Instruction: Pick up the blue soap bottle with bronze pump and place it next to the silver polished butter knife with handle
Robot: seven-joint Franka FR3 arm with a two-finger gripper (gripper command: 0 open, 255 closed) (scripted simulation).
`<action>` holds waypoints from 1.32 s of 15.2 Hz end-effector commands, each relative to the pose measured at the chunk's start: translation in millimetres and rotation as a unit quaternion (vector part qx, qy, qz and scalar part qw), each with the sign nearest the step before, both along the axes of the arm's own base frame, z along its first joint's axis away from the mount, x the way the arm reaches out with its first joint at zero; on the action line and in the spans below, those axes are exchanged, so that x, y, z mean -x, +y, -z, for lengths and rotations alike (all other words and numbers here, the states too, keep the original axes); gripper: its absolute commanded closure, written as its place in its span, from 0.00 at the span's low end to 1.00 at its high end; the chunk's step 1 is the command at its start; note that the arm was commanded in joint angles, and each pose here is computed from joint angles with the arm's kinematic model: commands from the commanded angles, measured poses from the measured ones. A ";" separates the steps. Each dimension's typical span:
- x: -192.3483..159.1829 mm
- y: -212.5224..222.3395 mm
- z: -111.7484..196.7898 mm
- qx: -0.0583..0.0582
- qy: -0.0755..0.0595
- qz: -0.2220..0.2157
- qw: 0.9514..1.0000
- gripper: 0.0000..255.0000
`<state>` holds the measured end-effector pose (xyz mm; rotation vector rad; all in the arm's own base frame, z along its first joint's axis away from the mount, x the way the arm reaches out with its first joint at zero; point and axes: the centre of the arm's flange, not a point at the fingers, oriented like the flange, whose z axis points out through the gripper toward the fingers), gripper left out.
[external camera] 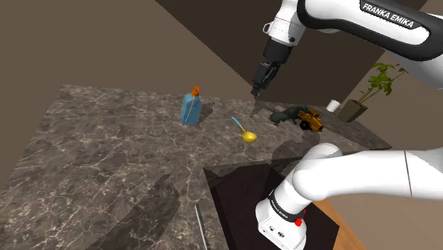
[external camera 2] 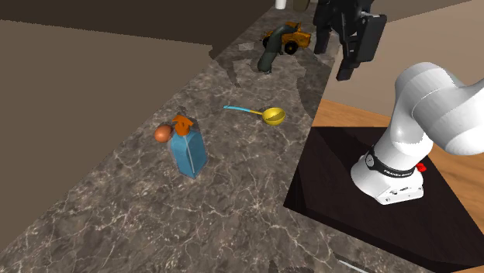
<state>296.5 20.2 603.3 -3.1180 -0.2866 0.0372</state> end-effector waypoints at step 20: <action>-223.2 -22.6 100.8 -0.005 -0.018 -0.021 1.000 0.00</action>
